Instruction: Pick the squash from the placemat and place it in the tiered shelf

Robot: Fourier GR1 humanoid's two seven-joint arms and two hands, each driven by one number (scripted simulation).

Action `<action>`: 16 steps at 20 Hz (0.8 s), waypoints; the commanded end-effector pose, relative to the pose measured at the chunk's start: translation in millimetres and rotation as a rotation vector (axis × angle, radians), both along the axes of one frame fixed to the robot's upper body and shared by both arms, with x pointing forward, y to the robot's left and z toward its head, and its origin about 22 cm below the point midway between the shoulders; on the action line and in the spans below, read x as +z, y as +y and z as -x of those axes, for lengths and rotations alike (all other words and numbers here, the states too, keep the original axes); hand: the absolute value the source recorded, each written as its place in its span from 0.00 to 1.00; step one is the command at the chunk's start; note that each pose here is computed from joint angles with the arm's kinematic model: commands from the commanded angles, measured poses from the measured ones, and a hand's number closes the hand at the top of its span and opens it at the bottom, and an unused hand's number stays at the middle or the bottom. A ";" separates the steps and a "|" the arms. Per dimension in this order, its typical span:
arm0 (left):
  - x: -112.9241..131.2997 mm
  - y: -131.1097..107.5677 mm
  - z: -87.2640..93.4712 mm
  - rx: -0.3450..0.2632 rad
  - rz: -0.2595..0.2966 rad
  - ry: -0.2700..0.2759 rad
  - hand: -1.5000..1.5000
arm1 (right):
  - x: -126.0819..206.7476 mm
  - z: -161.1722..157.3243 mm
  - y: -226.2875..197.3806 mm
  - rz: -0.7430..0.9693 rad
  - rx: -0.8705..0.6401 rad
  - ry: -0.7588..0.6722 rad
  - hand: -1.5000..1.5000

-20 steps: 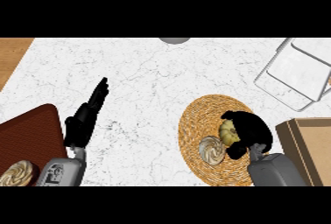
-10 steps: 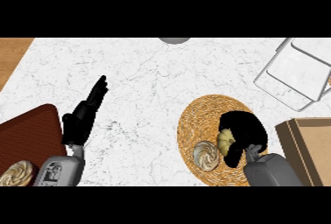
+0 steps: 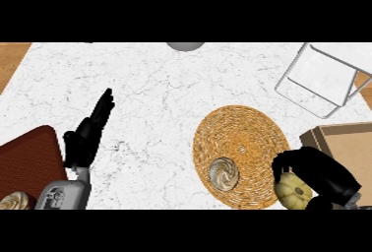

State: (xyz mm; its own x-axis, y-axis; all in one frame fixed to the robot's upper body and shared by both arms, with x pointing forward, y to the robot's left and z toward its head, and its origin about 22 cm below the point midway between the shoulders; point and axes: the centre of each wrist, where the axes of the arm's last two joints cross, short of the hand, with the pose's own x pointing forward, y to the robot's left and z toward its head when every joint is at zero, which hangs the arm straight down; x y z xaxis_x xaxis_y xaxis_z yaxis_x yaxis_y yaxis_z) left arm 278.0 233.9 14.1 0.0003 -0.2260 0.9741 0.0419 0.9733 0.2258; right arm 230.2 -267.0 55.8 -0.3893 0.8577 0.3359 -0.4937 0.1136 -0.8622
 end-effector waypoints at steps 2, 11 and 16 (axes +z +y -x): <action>-4.8 7.8 8.2 0.027 -0.006 0.008 0.50 | 26.6 20.5 -62.3 -0.262 0.178 -0.036 1.00; -5.7 6.4 11.1 -0.008 -0.010 0.006 0.50 | 94.0 54.2 -190.2 -0.624 0.138 -0.135 1.00; 4.7 -5.2 -2.5 -0.015 0.004 -0.008 0.50 | 156.2 69.9 -239.5 -0.640 0.034 -0.289 1.00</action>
